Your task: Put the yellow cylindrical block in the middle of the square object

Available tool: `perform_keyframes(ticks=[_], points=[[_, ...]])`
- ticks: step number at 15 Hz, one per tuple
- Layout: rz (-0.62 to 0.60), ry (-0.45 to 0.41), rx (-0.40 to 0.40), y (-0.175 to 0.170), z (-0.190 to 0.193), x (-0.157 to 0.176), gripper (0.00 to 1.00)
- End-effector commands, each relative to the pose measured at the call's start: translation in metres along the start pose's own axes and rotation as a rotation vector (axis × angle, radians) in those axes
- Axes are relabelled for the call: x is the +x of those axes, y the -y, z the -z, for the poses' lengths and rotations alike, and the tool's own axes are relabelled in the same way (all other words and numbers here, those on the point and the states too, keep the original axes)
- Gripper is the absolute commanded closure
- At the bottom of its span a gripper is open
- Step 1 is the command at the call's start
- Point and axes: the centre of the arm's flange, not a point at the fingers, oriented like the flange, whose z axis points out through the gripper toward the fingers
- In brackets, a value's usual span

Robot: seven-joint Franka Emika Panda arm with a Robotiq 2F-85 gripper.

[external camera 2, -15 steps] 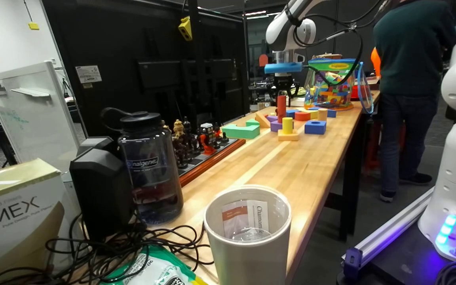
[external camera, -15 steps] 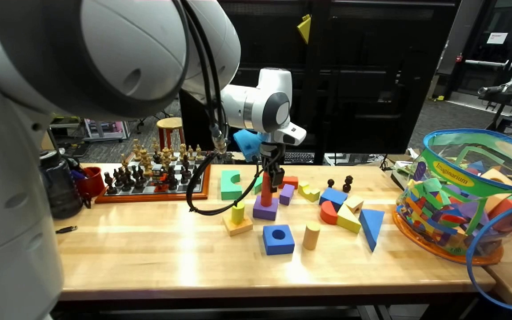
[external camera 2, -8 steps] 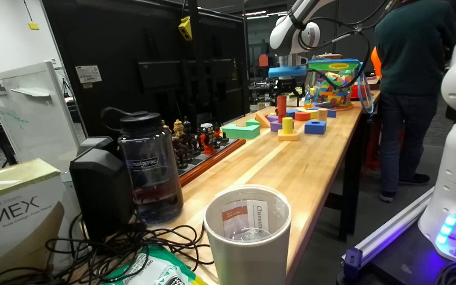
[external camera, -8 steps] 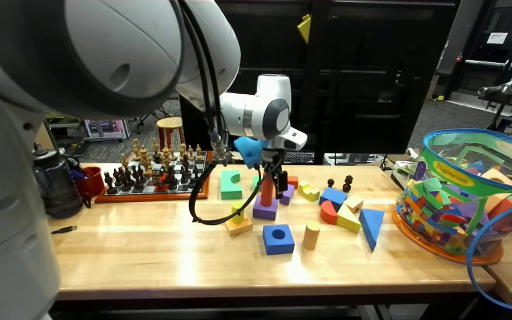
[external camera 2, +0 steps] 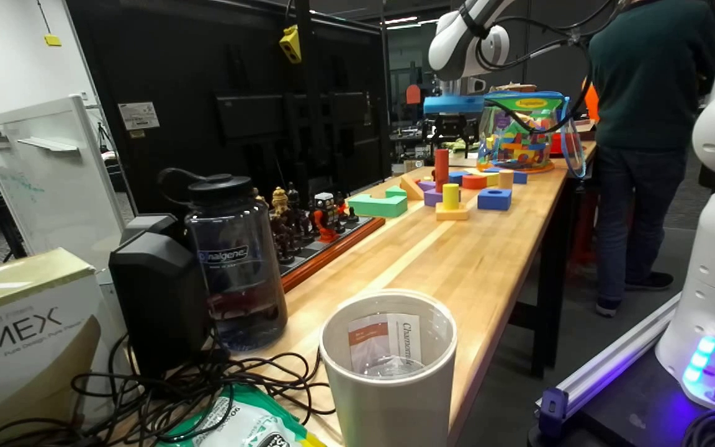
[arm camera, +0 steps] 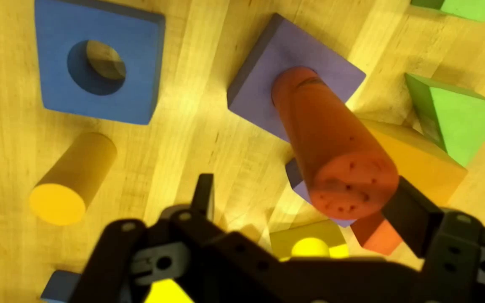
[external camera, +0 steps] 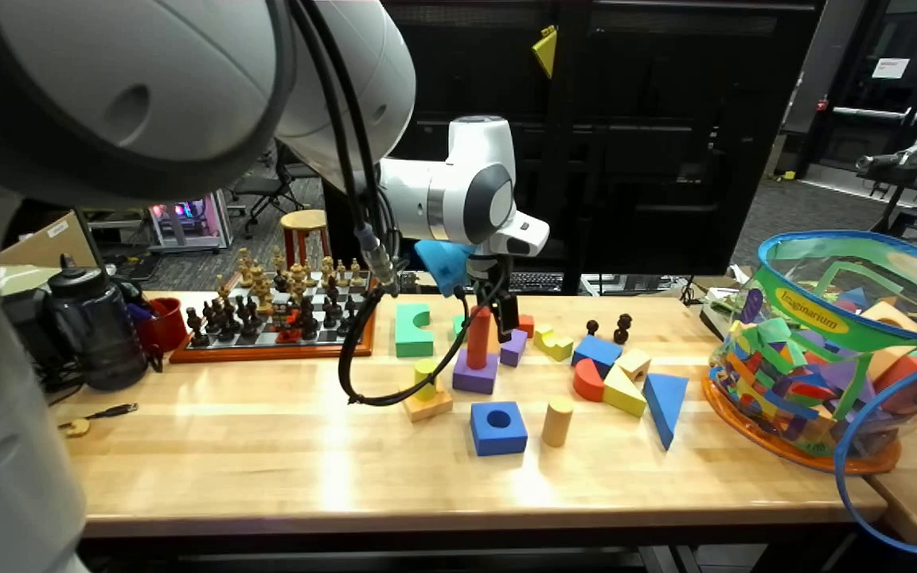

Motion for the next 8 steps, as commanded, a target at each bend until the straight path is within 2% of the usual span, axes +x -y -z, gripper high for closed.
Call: perform_keyframes(ticks=[1, 8], points=[[0.022, -0.062, 0.051, -0.007, 0.031, -0.013, 0.00], [0.025, -0.201, 0.193, -0.018, 0.091, -0.021, 0.00]])
